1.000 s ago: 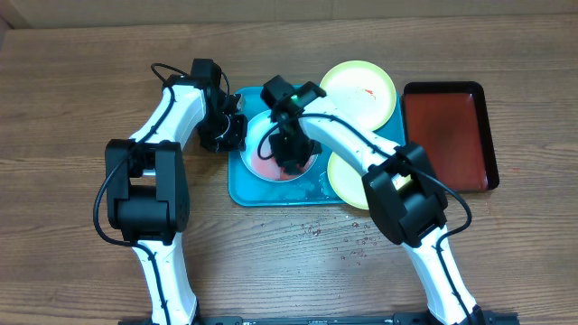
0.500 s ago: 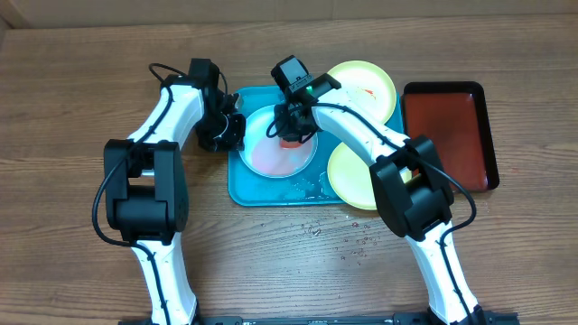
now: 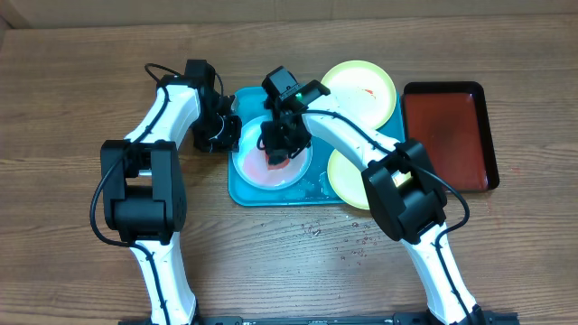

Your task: Clean dirty plates on tray and stack at the side

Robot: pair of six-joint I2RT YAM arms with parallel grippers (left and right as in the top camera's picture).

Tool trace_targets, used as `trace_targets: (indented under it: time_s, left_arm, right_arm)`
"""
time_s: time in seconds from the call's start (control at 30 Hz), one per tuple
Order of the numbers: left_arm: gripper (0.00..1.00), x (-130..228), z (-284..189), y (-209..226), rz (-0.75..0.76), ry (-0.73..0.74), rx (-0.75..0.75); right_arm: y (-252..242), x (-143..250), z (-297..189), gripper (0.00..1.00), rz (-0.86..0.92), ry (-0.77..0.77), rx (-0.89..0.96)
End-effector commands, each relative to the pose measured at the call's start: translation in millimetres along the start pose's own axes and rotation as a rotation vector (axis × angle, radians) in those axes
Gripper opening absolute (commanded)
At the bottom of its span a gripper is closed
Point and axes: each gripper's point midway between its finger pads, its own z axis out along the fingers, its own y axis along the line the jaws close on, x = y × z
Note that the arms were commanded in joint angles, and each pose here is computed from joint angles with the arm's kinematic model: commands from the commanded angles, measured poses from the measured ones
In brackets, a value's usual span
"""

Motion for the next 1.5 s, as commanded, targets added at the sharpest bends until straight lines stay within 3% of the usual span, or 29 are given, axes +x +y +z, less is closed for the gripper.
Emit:
trace_targets:
  time_s: [0.0,0.07,0.2,0.43,0.6,0.73,0.93,1.23,1.47]
  left_arm:
    - [0.04,3,11,-4,0.025,0.02,0.019]
    - [0.07,1,11,-4,0.022,0.012,0.019]
    - [0.23,-3,11,-4,-0.018,-0.001,0.02]
    - [0.27,9,28,-19,-0.007,0.026,0.016]
    - [0.2,26,44,-25,0.013,0.069,0.002]
    - [0.04,29,46,-23,0.009,0.077,0.001]
    - [0.05,20,42,-20,0.007,0.047,0.004]
    - [0.04,-24,-10,-28,0.054,-0.066,-0.061]
    - [0.04,-42,-55,-20,0.095,-0.105,-0.193]
  right_arm:
    - [5,22,13,0.04,-0.031,0.108,-0.045]
    - [-1,22,9,0.04,-0.014,0.115,-0.036]
    - [-14,18,5,0.04,0.054,0.114,-0.02]
    - [-20,15,3,0.04,0.074,0.11,-0.019]
    - [-20,15,3,0.04,0.075,0.11,-0.018]
    - [-20,15,3,0.04,0.075,0.11,-0.018]
    - [-17,10,-6,0.04,0.074,0.094,-0.033]
    - [3,-27,-120,0.04,0.058,-0.105,-0.094]
    - [-23,-30,-230,0.04,0.109,-0.279,-0.111]
